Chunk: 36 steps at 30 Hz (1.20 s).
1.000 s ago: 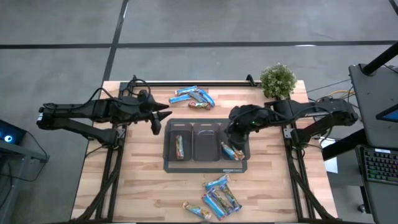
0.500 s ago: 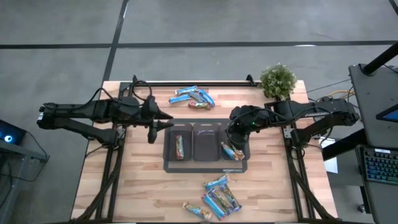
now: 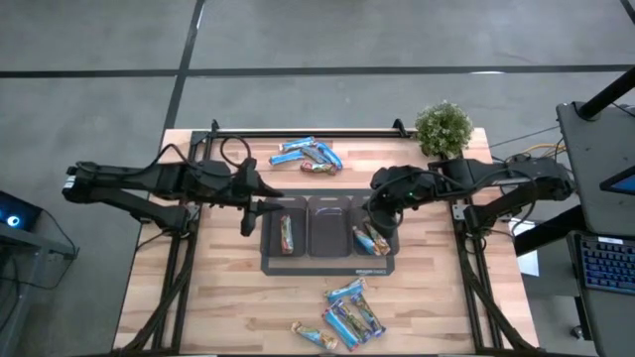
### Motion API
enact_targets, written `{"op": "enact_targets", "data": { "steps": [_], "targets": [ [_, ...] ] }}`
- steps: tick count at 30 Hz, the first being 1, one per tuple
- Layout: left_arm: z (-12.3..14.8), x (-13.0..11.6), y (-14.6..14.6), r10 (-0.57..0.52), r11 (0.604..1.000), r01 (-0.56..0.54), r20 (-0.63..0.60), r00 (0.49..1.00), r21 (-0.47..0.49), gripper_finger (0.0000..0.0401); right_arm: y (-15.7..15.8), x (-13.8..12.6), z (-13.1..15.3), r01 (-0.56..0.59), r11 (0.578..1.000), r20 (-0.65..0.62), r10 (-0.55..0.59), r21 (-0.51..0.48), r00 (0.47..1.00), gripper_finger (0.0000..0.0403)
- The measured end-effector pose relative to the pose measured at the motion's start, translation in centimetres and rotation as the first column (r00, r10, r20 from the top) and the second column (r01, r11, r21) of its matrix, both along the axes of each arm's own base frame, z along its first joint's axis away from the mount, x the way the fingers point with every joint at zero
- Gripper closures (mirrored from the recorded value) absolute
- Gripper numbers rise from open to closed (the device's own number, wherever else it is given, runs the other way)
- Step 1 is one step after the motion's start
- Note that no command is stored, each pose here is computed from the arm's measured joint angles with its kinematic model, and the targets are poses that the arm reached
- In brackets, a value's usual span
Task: Pick and place Granola Bars by type
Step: Put the yellow granola bar into the right black bin
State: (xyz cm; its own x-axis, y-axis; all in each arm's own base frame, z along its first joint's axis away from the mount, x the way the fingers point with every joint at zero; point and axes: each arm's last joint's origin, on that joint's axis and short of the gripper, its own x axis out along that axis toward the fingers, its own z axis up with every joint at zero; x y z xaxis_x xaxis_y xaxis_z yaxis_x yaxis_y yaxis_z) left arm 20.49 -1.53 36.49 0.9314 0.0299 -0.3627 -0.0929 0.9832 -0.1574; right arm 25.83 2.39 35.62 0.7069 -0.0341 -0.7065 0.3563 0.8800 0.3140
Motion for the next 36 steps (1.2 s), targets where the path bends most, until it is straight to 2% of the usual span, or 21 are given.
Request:
{"op": "enact_targets", "data": {
  "steps": [9,17,22,26,31,36],
  "targets": [
    [-0.8,1.6,-2.6,-0.168,0.985,0.168,-0.014,0.986,0.035,0.0273,-0.2,-0.9,0.1,0.021,1.000,-0.036,-0.022,-0.019,0.999,0.0394],
    [-0.8,2.4,-5.7,-0.303,0.949,0.305,-0.034,0.952,0.084,0.0273,-0.2,-1.2,-0.1,0.024,0.999,-0.067,-0.026,-0.027,0.997,0.0394],
    [-0.4,3.2,-7.0,-0.350,0.932,0.353,-0.039,0.936,0.080,0.0273,-0.2,-1.2,-0.1,0.023,0.999,-0.067,-0.025,-0.032,0.997,0.0394],
    [-0.4,4.1,-8.2,-0.424,0.904,0.426,-0.058,0.904,0.041,0.0273,-0.2,-1.3,-0.1,0.023,0.999,-0.070,-0.025,-0.032,0.997,0.0394],
    [-1.0,5.6,-9.0,-0.436,0.900,0.431,-0.148,0.888,-0.068,0.0272,-0.2,-1.3,-0.1,0.027,0.999,-0.070,-0.029,-0.030,0.997,0.0394],
    [-0.6,7.0,-9.9,-0.449,0.890,0.453,-0.292,0.845,-0.055,0.0272,-0.2,-1.3,-0.1,0.057,0.998,-0.068,-0.057,-0.003,0.996,0.0394]
  ]
}}
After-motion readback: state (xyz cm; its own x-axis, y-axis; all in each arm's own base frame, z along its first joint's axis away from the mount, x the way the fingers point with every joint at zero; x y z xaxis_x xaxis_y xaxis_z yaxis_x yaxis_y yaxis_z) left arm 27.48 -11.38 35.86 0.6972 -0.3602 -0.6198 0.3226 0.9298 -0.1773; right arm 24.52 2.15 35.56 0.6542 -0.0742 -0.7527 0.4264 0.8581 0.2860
